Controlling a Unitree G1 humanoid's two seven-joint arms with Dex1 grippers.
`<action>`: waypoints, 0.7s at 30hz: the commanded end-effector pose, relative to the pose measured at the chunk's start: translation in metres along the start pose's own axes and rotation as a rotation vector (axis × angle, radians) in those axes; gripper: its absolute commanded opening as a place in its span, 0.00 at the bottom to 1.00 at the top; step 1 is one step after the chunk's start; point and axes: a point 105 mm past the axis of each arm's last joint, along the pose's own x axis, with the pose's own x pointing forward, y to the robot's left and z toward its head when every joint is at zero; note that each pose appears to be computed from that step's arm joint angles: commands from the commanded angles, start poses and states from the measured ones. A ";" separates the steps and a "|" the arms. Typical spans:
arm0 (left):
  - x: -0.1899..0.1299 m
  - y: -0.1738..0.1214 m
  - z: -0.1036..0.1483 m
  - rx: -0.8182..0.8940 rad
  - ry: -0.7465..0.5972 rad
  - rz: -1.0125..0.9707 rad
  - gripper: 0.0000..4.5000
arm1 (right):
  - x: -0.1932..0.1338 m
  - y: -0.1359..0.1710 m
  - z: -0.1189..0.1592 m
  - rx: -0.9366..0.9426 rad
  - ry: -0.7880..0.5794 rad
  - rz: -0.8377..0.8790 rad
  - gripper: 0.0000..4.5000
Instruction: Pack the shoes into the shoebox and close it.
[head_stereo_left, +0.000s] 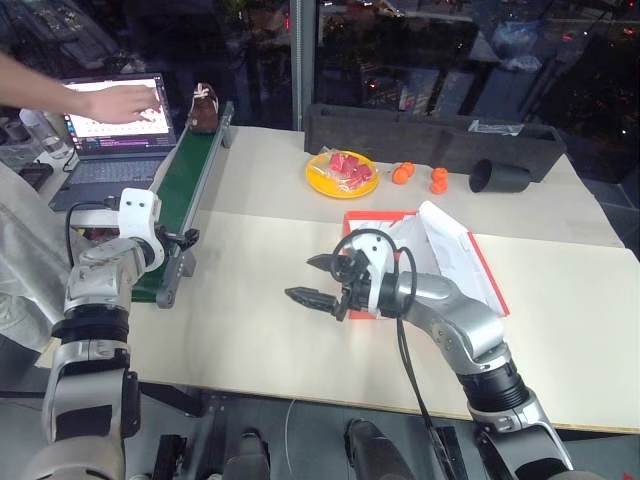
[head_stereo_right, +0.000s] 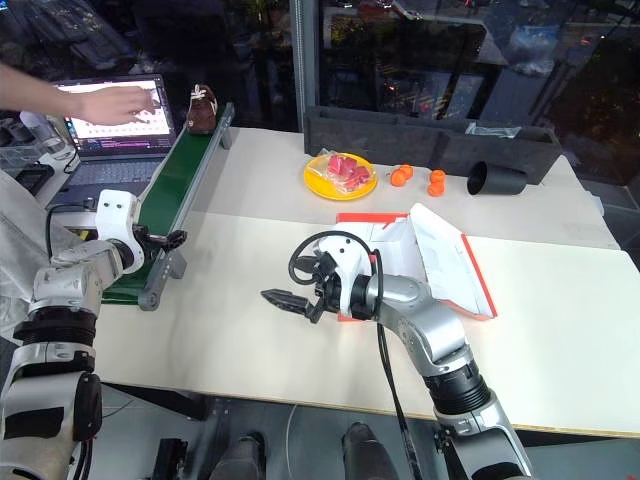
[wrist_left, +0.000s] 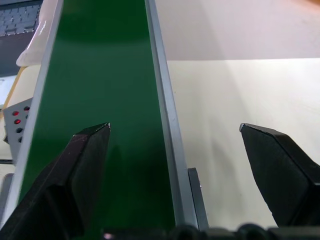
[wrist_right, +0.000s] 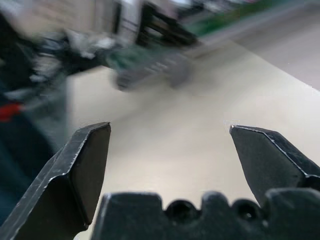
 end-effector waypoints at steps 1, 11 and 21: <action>-0.005 0.005 0.013 -0.002 0.004 0.011 0.99 | 0.001 0.004 0.013 -0.061 -0.044 0.003 1.00; -0.007 0.012 0.031 0.014 -0.019 0.074 0.99 | 0.001 -0.009 0.013 -0.048 -0.057 -0.083 1.00; -0.007 0.027 0.039 -0.004 -0.052 0.162 0.99 | 0.001 -0.018 0.017 -0.036 -0.085 -0.135 1.00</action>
